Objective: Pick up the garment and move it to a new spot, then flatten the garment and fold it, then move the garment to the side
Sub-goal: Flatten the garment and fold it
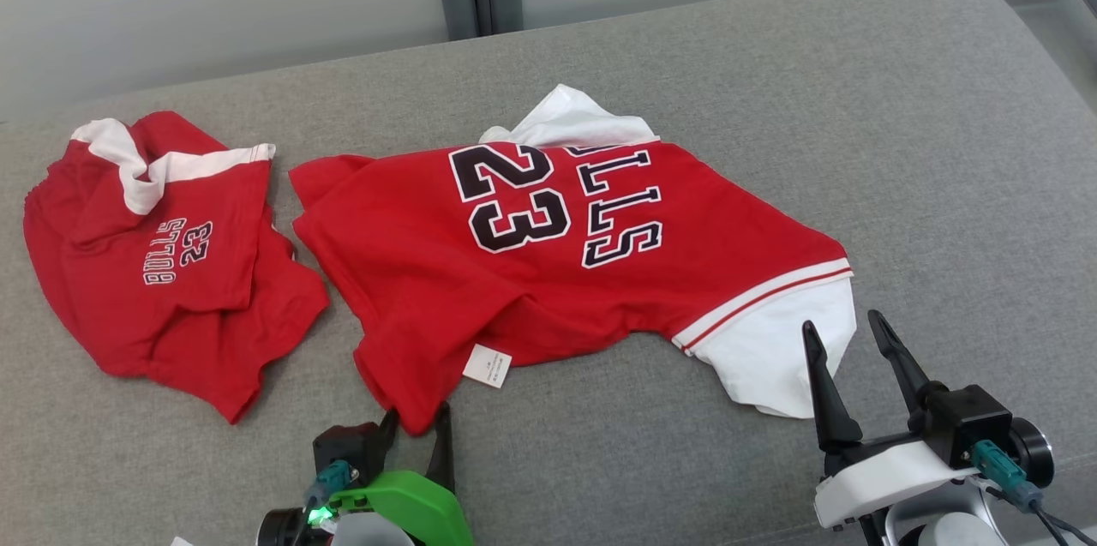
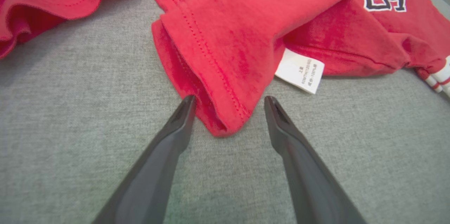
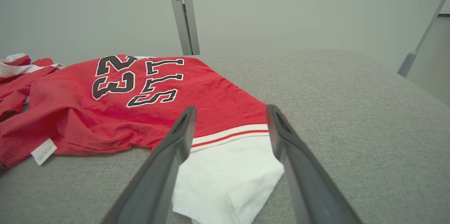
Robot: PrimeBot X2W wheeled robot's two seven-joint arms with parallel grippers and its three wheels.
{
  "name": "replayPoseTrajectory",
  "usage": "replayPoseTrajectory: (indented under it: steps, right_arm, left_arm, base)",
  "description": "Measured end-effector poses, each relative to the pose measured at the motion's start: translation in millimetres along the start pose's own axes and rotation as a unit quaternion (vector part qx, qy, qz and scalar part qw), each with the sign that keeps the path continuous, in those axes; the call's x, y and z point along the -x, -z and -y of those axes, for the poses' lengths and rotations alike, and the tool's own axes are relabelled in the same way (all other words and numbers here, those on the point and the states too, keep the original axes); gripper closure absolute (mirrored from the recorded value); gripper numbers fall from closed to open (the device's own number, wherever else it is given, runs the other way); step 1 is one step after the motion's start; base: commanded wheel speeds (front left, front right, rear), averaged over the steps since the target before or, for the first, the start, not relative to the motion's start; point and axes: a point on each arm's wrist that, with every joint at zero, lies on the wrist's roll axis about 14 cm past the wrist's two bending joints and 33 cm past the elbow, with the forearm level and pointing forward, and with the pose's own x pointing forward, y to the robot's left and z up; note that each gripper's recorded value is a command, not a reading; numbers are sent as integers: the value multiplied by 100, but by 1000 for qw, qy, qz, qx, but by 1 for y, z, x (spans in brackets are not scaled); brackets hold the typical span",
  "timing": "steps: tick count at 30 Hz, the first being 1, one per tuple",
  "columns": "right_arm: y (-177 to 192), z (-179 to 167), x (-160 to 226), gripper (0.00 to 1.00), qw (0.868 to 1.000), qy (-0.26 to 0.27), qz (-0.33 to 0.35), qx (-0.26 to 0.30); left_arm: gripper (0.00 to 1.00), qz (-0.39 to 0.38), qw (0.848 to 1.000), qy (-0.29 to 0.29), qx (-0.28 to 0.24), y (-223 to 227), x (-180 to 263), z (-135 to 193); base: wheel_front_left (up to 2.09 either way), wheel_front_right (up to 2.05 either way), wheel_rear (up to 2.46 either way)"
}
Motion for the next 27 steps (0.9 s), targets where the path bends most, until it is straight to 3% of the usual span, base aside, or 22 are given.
replayPoseTrajectory:
  steps: [8, 18, 24, 25, 27]
  right_arm:
    - [-4, 2, 1, 0, 1000, 3, 6, 0]
    - [-2, -5, 0, 0, 1000, -9, 5, -6]
    - [0, -9, -5, 0, 1000, -15, 2, -7]
    - [0, -10, -6, 0, 1000, -16, 2, -7]
    - [0, -11, -8, 0, 1000, -18, 2, -8]
  left_arm:
    - [100, -17, 999, 43, -12, -5, 2, 7]
    - [100, -117, 990, 69, -43, -5, 43, -29]
    - [100, -183, 979, 89, -22, -2, 59, -35]
    - [93, -187, 978, 84, -21, -2, 59, -40]
    - [69, -196, 977, 84, -14, 0, 59, -41]
  base:
    - [0, 0, 0]
    - [0, 0, 0]
    - [0, 0, 0]
    - [0, 0, 0]
    - [0, 0, 0]
